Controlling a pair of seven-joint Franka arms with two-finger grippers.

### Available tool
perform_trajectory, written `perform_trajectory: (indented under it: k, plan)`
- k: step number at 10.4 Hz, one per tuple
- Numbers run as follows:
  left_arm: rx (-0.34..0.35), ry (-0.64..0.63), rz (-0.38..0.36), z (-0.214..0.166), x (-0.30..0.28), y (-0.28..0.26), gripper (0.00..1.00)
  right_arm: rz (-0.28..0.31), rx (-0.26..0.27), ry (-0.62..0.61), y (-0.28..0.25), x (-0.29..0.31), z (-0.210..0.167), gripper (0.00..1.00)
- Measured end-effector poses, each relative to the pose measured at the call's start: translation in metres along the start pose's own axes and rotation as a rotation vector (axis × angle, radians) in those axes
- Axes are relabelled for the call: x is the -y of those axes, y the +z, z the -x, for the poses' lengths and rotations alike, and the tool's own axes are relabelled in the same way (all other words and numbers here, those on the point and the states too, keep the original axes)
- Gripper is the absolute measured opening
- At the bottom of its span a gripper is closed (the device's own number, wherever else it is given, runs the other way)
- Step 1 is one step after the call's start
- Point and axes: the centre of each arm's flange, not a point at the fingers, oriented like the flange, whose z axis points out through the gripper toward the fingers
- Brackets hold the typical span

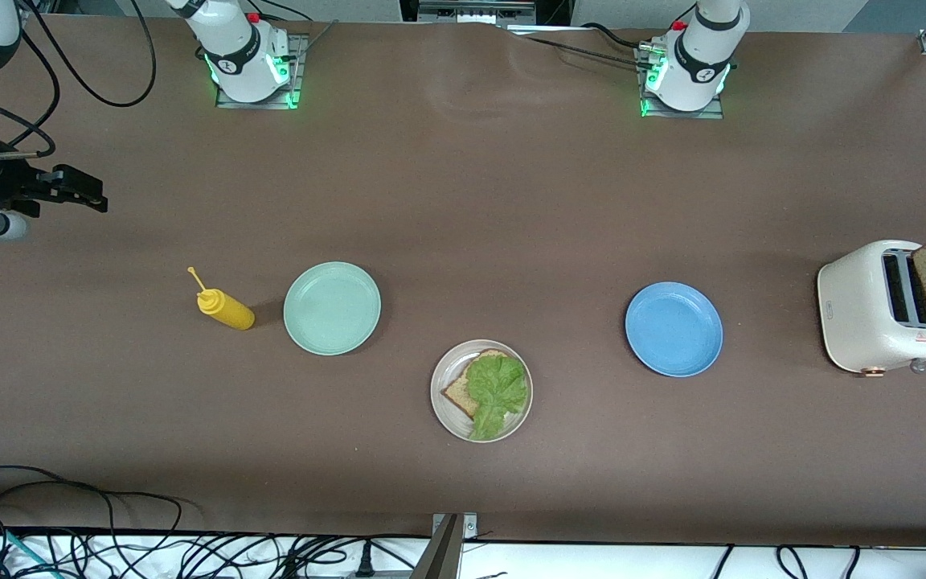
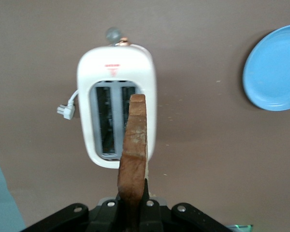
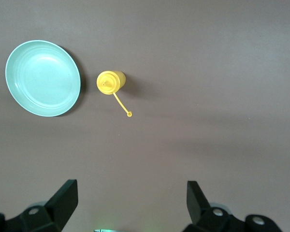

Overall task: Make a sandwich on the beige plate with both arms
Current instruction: 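Lift the bread slice out and carry it toward the beige plate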

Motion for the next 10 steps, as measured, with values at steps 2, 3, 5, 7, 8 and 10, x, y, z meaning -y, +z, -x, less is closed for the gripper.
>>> perform_trajectory:
  k: [2, 3, 5, 7, 8, 10]
  plan:
    - [0.002, -0.070, 0.027, -0.014, -0.084, -0.018, 0.09, 0.000, 0.001, -0.001, 0.000, 0.001, 0.000, 1.00]
    - [0.005, -0.122, 0.038, -0.024, -0.123, -0.018, 0.09, 0.001, 0.001, -0.002, 0.000, 0.001, 0.000, 1.00]
    - [0.014, -0.199, 0.044, -0.037, -0.192, -0.016, 0.09, 0.001, 0.001, -0.002, 0.000, 0.002, 0.000, 1.00]
    - [0.016, -0.270, 0.183, -0.042, -0.251, -0.021, 0.09, 0.001, 0.001, -0.002, 0.000, 0.002, 0.000, 1.00]
    - [0.014, -0.312, 0.273, -0.045, -0.271, -0.025, 0.09, 0.001, 0.001, -0.001, 0.000, 0.001, 0.000, 1.00]
    - [-0.029, -0.405, 0.398, -0.061, -0.319, -0.029, 0.09, 0.001, 0.001, 0.000, 0.000, 0.001, 0.000, 1.00]
